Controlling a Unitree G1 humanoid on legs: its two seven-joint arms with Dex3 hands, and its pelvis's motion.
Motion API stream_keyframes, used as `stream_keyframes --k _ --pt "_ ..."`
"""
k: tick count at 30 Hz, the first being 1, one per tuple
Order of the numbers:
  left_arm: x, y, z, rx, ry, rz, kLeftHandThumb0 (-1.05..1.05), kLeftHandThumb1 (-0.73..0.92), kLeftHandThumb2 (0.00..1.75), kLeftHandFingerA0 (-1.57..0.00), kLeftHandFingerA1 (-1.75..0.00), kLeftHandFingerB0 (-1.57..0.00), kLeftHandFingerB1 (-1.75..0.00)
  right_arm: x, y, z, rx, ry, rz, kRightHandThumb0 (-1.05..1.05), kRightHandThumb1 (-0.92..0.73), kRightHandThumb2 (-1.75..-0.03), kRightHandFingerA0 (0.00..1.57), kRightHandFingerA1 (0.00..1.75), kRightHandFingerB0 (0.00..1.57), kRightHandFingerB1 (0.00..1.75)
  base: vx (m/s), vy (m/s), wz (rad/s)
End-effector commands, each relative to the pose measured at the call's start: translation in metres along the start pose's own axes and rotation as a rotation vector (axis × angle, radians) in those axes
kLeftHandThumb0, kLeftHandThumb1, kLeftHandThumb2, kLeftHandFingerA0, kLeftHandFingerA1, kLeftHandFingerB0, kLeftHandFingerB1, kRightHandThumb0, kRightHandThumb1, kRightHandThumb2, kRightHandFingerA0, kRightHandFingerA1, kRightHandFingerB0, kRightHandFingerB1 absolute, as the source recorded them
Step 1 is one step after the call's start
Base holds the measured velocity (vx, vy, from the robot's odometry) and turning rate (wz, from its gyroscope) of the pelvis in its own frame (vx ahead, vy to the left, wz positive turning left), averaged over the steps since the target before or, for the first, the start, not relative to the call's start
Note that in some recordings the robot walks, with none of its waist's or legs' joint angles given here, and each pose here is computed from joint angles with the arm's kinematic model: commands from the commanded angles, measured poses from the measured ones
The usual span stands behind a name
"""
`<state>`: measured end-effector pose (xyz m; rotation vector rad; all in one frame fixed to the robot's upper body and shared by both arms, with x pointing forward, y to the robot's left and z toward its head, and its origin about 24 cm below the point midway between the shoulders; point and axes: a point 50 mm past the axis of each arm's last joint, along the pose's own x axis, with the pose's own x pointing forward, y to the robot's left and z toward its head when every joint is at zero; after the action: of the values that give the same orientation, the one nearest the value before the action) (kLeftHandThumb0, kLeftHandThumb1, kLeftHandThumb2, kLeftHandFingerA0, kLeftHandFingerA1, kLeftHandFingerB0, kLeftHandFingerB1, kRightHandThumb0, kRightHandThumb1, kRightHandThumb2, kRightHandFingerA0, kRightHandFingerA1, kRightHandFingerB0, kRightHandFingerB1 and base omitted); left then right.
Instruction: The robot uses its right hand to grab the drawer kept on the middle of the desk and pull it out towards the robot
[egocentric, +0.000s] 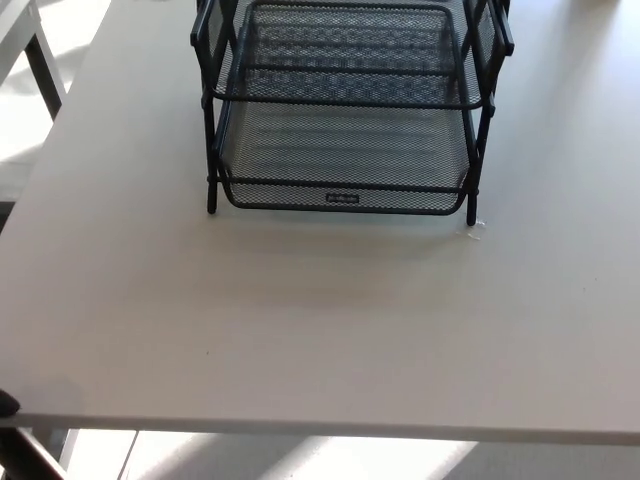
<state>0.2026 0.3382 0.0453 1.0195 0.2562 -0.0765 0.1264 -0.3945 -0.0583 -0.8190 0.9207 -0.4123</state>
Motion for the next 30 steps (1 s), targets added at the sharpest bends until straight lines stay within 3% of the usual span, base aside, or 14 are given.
stream_keyframes --k 1,2,4,6,7,8,9,10,11,13,26,27,28,30 --pt "-0.006 0.027 0.045 0.279 -0.324 -0.084 -0.28 0.56 0.58 -0.79 -0.82 -0.80 -0.53 0.002 -0.070 -0.011 0.009 0.051 -0.273 -0.57 -0.52 -0.56 0.24 0.52 0.26 0.35 0.00 0.000 0.00" --pt "-0.006 0.027 0.046 0.279 -0.324 -0.086 -0.28 0.56 0.57 -0.79 -0.83 -0.80 -0.54 0.001 -0.075 -0.013 0.027 0.055 -0.286 -0.59 -0.40 -0.76 0.28 0.61 0.21 0.45 0.00 0.000 0.00" --pt "-0.007 0.027 0.046 0.282 -0.329 -0.086 -0.28 0.56 0.57 -0.79 -0.83 -0.80 -0.54 0.000 -0.085 -0.016 0.043 0.059 -0.312 -0.59 -0.40 -0.79 0.37 0.70 0.16 0.47 0.00 0.000 0.00" --pt "-0.007 0.028 0.047 0.283 -0.332 -0.088 -0.28 0.56 0.57 -0.78 -0.84 -0.80 -0.55 -0.004 -0.106 -0.020 0.059 0.073 -0.371 -0.61 -0.40 -0.79 0.35 0.65 0.18 0.47 0.00 0.000 0.00" --pt "-0.007 0.028 0.047 0.285 -0.333 -0.085 -0.28 0.56 0.57 -0.79 -0.85 -0.81 -0.55 -0.004 -0.113 -0.018 0.035 0.079 -0.383 -0.60 -0.53 -0.56 0.42 0.68 0.23 0.39 0.00 0.000 0.00" --pt "-0.007 0.029 0.047 0.286 -0.335 -0.085 -0.28 0.56 0.57 -0.79 -0.85 -0.81 -0.55 -0.005 -0.117 -0.018 0.025 0.082 -0.388 -0.60 -0.53 -0.56 0.42 0.68 0.23 0.39 0.00 0.000 0.00" --pt "-0.007 0.029 0.046 0.289 -0.334 -0.084 -0.27 0.56 0.57 -0.79 -0.85 -0.81 -0.55 -0.008 -0.134 -0.019 0.092 0.103 -0.409 -0.69 -0.42 -0.81 0.42 0.77 0.17 0.51 0.00 0.000 0.00" --pt "-0.007 0.029 0.046 0.295 -0.330 -0.087 -0.28 0.56 0.57 -0.79 -0.84 -0.81 -0.55 -0.009 -0.144 -0.019 0.085 0.103 -0.421 -0.60 -0.53 -0.56 0.53 0.79 0.20 0.39 0.00 0.000 0.00" --pt "-0.007 0.029 0.046 0.296 -0.331 -0.088 -0.28 0.56 0.57 -0.79 -0.84 -0.81 -0.55 -0.009 -0.145 -0.019 0.084 0.103 -0.421 -0.60 -0.53 -0.56 0.53 0.79 0.20 0.39 0.00 0.000 0.00" --pt "-0.007 0.029 0.046 0.286 -0.337 -0.085 -0.28 0.56 0.57 -0.79 -0.85 -0.81 -0.55 -0.012 -0.168 -0.019 0.128 0.123 -0.440 -0.64 -0.40 -0.79 0.27 0.60 0.13 0.46 0.00 0.000 0.00" --pt "-0.008 0.030 0.045 0.298 -0.334 -0.088 -0.27 0.56 0.57 -0.79 -0.84 -0.81 -0.55 -0.042 -0.224 0.044 0.105 -0.201 -0.753 -0.73 -0.42 -0.83 0.23 0.68 0.15 0.53 0.00 0.000 0.00" --pt "-0.008 0.030 0.045 0.294 -0.342 -0.084 -0.27 0.55 0.57 -0.80 -0.85 -0.81 -0.55 -0.055 -0.237 0.069 0.061 -0.301 -0.831 -0.74 -0.57 -0.58 0.28 0.70 0.23 0.42 0.00 0.000 0.00" --pt "-0.008 0.030 0.045 0.295 -0.342 -0.084 -0.27 0.56 0.57 -0.79 -0.85 -0.81 -0.55 -0.062 -0.244 0.083 0.037 -0.319 -0.833 -0.77 -0.46 -0.87 0.21 0.62 0.15 0.49 0.00 0.000 0.00" --pt "-0.008 0.030 0.044 0.290 -0.341 -0.083 -0.27 0.56 0.56 -0.80 -0.85 -0.81 -0.55 -0.065 -0.250 0.091 0.040 -0.344 -0.832 -0.80 -0.47 -0.89 0.21 0.63 0.14 0.49 0.00 0.000 0.00"
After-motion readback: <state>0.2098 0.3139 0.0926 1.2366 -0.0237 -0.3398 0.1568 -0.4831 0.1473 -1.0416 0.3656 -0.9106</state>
